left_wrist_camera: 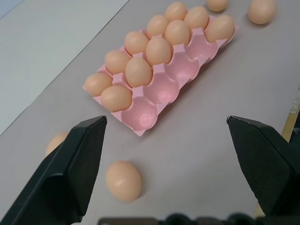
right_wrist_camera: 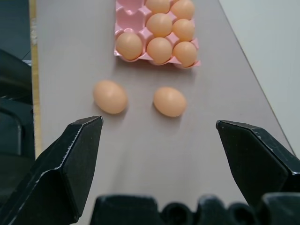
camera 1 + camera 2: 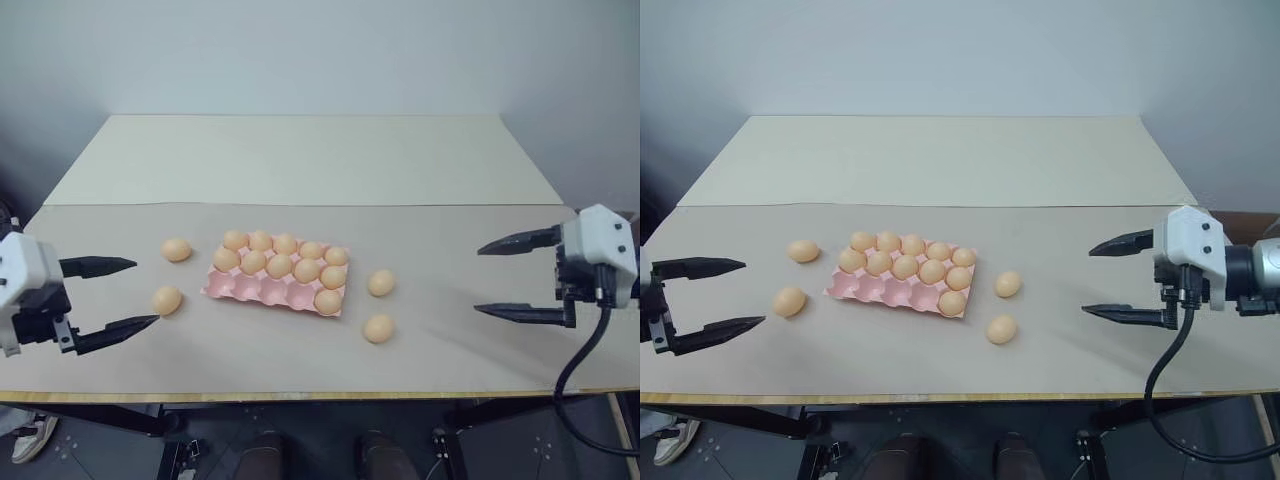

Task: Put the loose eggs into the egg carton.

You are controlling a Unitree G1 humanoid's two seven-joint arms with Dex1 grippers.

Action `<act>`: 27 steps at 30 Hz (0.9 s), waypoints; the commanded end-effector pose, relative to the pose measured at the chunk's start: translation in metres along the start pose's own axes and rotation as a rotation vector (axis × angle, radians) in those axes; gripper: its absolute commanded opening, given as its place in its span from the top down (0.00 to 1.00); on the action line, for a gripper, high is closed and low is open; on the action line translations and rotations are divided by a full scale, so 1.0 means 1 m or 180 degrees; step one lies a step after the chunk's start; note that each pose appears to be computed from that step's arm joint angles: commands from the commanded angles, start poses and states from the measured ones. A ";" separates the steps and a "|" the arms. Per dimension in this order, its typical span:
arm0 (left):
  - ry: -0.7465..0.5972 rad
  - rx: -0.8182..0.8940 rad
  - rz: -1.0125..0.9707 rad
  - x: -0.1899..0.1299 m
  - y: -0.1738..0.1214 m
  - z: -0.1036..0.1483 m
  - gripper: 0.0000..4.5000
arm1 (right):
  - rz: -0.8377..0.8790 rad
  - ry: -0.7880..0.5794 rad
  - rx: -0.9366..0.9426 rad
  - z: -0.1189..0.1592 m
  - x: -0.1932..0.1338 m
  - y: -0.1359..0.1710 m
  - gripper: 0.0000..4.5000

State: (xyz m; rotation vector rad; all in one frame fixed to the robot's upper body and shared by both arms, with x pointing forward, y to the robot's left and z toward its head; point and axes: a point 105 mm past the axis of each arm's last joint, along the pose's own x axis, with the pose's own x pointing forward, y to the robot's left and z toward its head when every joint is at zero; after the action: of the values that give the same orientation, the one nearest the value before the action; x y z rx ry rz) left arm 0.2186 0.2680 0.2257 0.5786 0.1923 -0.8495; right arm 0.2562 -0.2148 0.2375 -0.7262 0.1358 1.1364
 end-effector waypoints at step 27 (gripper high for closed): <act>-0.0140 0.0018 -0.0799 0.037 -0.026 0.004 0.01 | -0.0027 0.0109 -0.0409 -0.026 0.130 -0.025 0.00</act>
State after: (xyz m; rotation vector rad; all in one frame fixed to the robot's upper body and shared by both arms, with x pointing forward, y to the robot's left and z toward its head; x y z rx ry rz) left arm 0.2256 0.2325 0.1992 0.5207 0.2560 -1.0918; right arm 0.3386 -0.1377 0.1619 -0.8048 0.1372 1.1268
